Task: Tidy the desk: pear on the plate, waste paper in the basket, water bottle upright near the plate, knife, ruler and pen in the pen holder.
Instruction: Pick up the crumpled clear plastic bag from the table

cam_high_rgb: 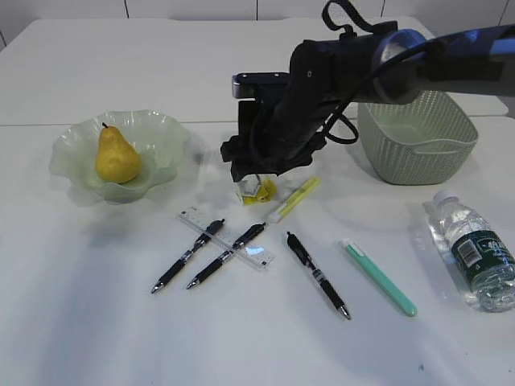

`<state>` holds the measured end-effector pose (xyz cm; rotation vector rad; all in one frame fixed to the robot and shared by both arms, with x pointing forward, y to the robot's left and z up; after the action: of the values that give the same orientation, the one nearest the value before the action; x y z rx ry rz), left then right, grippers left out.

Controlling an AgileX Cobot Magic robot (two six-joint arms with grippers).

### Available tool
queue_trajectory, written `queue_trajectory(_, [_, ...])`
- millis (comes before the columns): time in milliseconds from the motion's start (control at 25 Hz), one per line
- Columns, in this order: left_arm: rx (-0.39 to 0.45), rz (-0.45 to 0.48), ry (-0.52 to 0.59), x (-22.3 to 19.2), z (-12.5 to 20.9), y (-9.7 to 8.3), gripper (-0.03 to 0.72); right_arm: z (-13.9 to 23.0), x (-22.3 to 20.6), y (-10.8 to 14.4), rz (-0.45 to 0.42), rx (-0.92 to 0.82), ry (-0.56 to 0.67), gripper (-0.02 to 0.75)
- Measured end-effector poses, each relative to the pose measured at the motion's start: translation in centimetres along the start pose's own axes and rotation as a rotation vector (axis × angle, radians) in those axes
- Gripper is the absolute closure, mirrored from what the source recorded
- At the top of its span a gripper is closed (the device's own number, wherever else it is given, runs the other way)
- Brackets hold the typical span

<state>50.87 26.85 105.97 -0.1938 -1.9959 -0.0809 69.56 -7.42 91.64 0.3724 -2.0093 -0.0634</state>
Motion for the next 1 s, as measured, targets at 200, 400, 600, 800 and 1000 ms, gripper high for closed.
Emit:
queue_trajectory(200, [0.0, 0.0, 0.0, 0.0, 0.0, 0.0, 0.167, 0.0, -1.7, -0.2, 0.003, -0.013, 0.007, 0.15])
queue_trajectory(400, [0.0, 0.0, 0.0, 0.0, 0.0, 0.0, 0.168, -0.3, -2.6, -0.2, 0.003, -0.024, 0.002, 0.15])
queue_trajectory(600, [0.0, 0.0, -0.001, 0.0, 0.0, 0.0, 0.168, -0.2, -3.7, -0.4, 0.009, -0.04, 0.012, 0.15])
queue_trajectory(800, [0.0, 0.0, -0.003, -0.1, -0.1, 0.0, 0.168, -0.3, -3.8, -0.6, 0.026, -0.026, 0.006, 0.151])
queue_trajectory(1000, [0.0, -0.001, -0.007, -0.1, -0.1, 0.0, 0.168, -0.3, -3.8, -0.7, 0.035, -0.026, 0.006, 0.182])
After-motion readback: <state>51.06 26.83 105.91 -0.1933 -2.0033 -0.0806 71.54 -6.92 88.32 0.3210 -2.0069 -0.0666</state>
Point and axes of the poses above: a point on each arm's last joint axis where the gripper is mounted, x pointing back along that axis away from the gripper, y along the wrist's bending axis when the last joint is at zero, z = x × y, the point moved 3 cm from there along -x, pointing out along that axis toward the gripper, and after that the axes turned 7 degrees about -x, right-handed, at the moved point
